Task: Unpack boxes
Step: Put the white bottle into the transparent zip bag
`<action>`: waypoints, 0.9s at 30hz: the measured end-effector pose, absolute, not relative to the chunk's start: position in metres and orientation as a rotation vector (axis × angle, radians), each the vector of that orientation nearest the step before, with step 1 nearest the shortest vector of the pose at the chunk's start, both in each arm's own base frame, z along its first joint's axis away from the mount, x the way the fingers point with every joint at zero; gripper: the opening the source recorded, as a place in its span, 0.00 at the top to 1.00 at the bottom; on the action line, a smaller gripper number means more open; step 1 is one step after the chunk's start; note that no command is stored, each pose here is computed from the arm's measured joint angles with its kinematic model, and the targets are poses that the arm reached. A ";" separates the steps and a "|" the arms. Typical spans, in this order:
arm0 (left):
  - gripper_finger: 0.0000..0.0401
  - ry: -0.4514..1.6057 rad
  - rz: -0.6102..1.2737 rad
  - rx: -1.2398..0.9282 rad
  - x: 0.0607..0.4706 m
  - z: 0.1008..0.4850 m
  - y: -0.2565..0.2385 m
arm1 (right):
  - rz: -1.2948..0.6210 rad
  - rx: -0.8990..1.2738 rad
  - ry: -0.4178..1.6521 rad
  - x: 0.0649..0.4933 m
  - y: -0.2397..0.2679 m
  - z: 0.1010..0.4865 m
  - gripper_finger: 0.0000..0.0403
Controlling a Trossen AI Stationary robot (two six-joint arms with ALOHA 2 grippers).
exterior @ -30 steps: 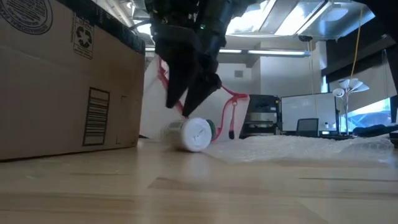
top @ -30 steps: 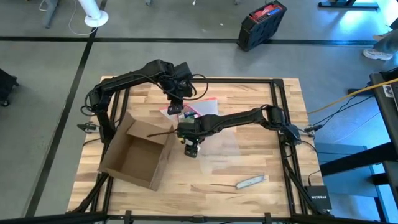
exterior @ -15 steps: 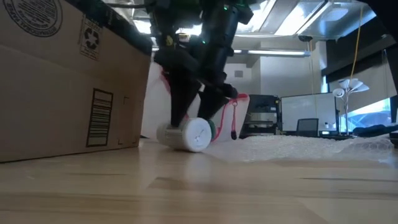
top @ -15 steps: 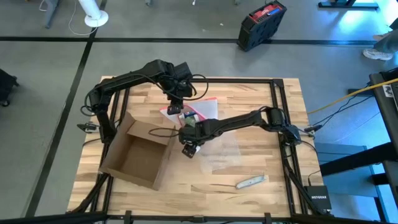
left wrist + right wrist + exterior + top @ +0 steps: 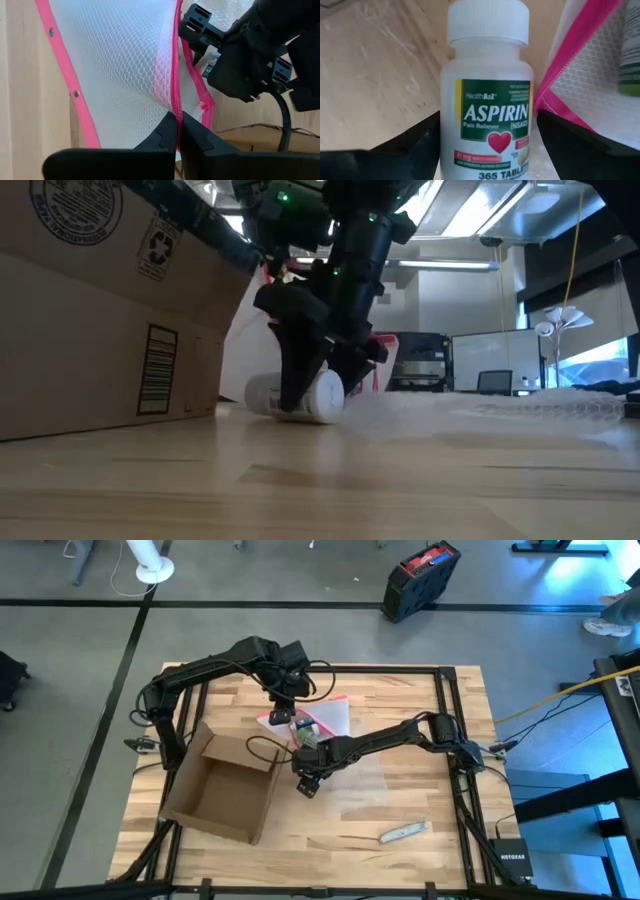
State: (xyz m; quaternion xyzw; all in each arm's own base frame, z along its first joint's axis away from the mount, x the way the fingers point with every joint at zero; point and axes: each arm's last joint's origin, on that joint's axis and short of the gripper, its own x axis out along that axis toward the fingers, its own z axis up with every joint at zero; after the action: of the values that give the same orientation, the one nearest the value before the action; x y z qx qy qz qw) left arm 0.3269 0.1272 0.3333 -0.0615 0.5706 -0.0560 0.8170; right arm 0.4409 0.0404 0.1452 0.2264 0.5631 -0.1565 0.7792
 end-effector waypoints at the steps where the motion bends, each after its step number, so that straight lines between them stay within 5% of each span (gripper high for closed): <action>1: 1.00 1.217 -0.120 -0.131 0.327 0.333 0.127 | -0.337 0.488 1.219 0.441 0.040 0.145 0.25; 12: 1.00 1.221 -0.121 -0.133 0.326 0.333 0.127 | -0.147 0.459 1.256 0.433 0.057 0.165 0.49; 27: 1.00 1.225 -0.123 -0.133 0.326 0.333 0.127 | -0.131 0.331 1.222 0.412 0.060 0.213 0.47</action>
State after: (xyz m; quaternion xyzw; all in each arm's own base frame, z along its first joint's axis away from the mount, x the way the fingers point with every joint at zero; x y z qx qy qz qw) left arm 0.3259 0.1272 0.3330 -0.0623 0.5740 -0.0575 0.8144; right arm 0.4121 0.0597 0.2133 0.1545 0.5707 -0.0611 0.8042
